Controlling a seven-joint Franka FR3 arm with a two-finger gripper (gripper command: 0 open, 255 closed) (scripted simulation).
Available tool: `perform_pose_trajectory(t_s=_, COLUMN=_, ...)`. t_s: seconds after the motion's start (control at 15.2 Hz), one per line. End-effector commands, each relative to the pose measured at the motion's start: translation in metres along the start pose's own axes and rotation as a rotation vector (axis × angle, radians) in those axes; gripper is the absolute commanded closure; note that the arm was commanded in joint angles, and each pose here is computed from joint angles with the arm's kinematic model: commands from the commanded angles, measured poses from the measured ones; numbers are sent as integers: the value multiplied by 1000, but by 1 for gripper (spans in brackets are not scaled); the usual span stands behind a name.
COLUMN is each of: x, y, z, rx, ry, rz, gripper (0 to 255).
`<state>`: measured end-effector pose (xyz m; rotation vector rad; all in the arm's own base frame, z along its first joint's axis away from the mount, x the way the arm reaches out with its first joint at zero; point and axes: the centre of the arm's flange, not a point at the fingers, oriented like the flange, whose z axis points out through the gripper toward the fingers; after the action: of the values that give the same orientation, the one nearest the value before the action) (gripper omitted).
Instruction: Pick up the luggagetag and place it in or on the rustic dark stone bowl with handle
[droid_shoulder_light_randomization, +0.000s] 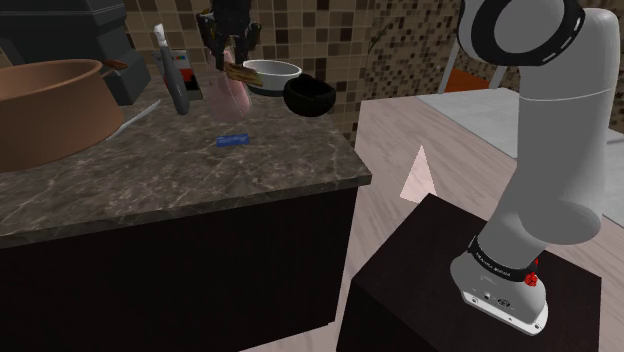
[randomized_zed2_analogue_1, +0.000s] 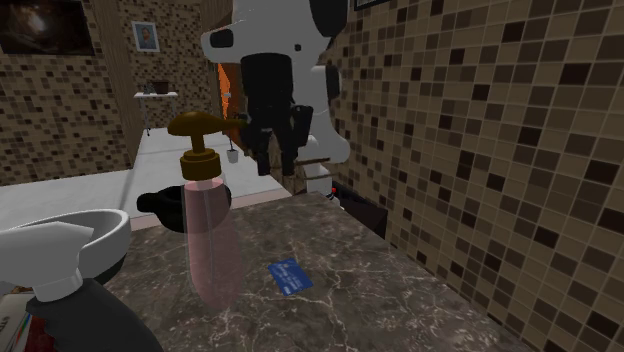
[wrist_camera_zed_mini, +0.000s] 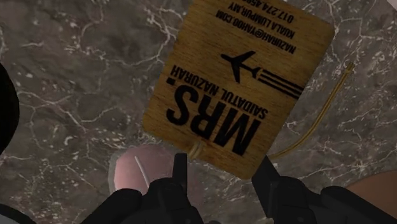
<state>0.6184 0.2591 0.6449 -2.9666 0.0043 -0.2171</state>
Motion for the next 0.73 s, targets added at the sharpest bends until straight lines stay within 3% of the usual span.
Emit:
perform_pose_trajectory(t_s=0.0, x=5, y=27, z=-7, rx=0, ry=0, rz=-1, gripper=255)
perform_pose_trajectory(t_s=0.46, x=18, y=116, z=-26, rx=0, ry=0, rz=-1, gripper=255)
perform_pose_trajectory(t_s=0.53, x=17, y=100, z=-22, rx=0, ry=0, rz=0, gripper=255)
perform_pose_trajectory(t_s=0.59, x=17, y=100, z=-22, rx=0, ry=0, rz=0, gripper=0)
perform_pose_trajectory(t_s=0.66, x=13, y=100, z=-10, rx=0, ry=-1, rz=10, gripper=0)
